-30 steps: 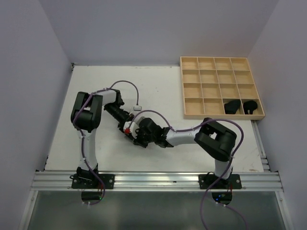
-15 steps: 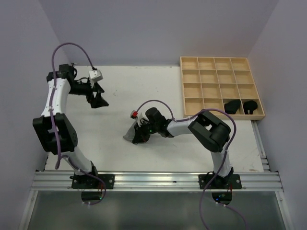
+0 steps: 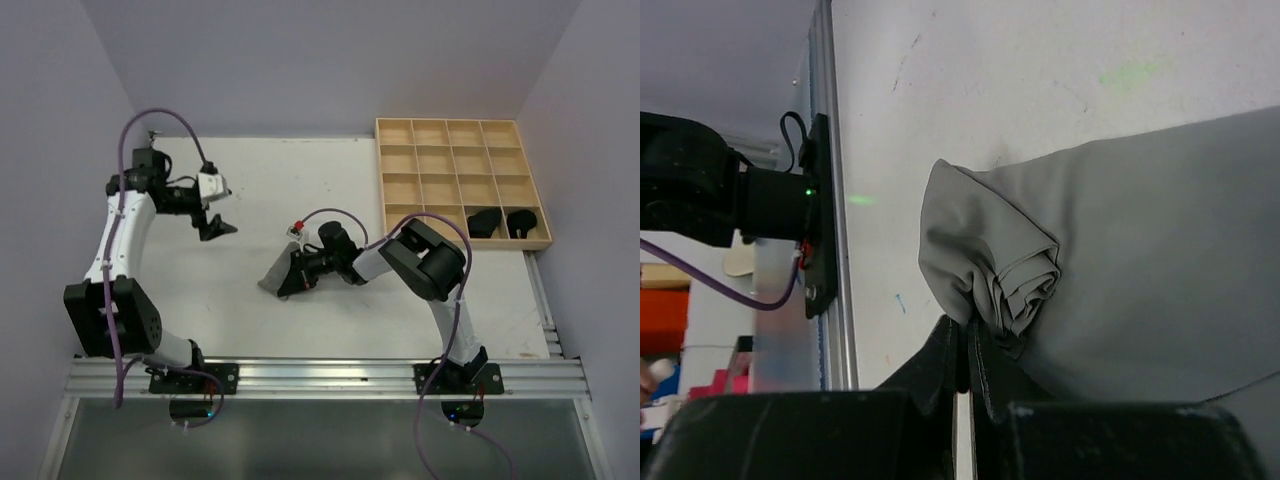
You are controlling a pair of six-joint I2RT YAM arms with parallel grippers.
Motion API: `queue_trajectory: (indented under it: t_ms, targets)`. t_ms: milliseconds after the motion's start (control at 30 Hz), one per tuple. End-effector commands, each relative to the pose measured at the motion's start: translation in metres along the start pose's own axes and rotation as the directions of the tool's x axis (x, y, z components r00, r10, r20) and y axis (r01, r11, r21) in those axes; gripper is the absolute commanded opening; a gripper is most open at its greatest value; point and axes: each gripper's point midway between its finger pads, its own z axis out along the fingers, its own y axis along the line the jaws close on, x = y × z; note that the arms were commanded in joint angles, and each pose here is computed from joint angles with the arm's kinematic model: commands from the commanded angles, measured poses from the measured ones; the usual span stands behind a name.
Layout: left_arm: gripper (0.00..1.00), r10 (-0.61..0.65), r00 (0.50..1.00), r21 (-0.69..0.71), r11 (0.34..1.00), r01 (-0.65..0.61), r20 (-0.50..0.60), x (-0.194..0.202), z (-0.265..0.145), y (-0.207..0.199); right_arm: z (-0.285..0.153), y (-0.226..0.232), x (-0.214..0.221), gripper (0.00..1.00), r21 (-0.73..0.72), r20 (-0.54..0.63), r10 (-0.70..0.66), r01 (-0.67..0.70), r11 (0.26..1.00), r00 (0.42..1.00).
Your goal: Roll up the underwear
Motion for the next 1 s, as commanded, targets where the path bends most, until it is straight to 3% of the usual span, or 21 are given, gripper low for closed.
queue_trajectory:
  t_ms: [0,33,67,133,200,233,267,400,633,967]
  targets:
    - [1.0,0.283,0.957,0.064,0.958,-0.279,-0.065,0.011,0.026,-0.042,-0.003,-0.018,0.014,0.0,0.013,0.006,0.142,-0.142,0.99,0.99]
    - [1.0,0.309,0.942,0.096,0.95,-0.298,-0.132,0.036,0.031,-0.067,-0.004,-0.02,0.016,0.0,0.011,0.009,0.154,-0.154,0.988,0.988]
    - [0.95,0.404,0.904,0.119,0.913,-0.389,-0.143,0.041,0.041,-0.072,-0.004,-0.023,0.017,0.0,0.017,0.012,0.169,-0.169,0.985,0.986]
    - [0.89,0.467,0.872,0.218,0.876,-0.431,-0.151,0.061,0.064,-0.109,-0.004,-0.026,0.02,0.0,0.022,0.008,0.184,-0.184,0.983,0.983]
    - [0.8,0.546,0.83,0.27,0.821,-0.503,-0.113,0.066,0.079,-0.125,-0.005,-0.029,0.023,0.0,0.026,0.009,0.196,-0.196,0.98,0.981]
    - [0.76,0.542,0.833,0.305,0.816,-0.491,-0.11,0.078,0.085,-0.138,-0.006,-0.029,0.024,0.0,0.028,0.009,0.2,-0.2,0.979,0.98]
    - [0.66,0.565,0.819,0.317,0.798,-0.512,-0.1,0.081,0.09,-0.142,-0.006,-0.03,0.025,0.0,0.028,0.008,0.203,-0.203,0.979,0.979]
    - [0.53,0.631,0.773,0.394,0.73,-0.559,-0.073,0.099,0.112,-0.171,-0.008,-0.033,0.028,0.0,0.028,0.009,0.211,-0.211,0.977,0.977]
    - [0.49,0.647,0.751,0.435,0.718,-0.543,-0.13,0.133,0.128,-0.176,-0.009,-0.031,0.028,0.0,0.013,0.008,0.199,-0.199,0.98,0.98]
    - [0.5,0.669,0.736,0.369,0.713,-0.596,-0.104,0.115,0.125,-0.171,-0.008,-0.037,0.032,0.0,0.032,-0.003,0.21,-0.21,0.977,0.978]
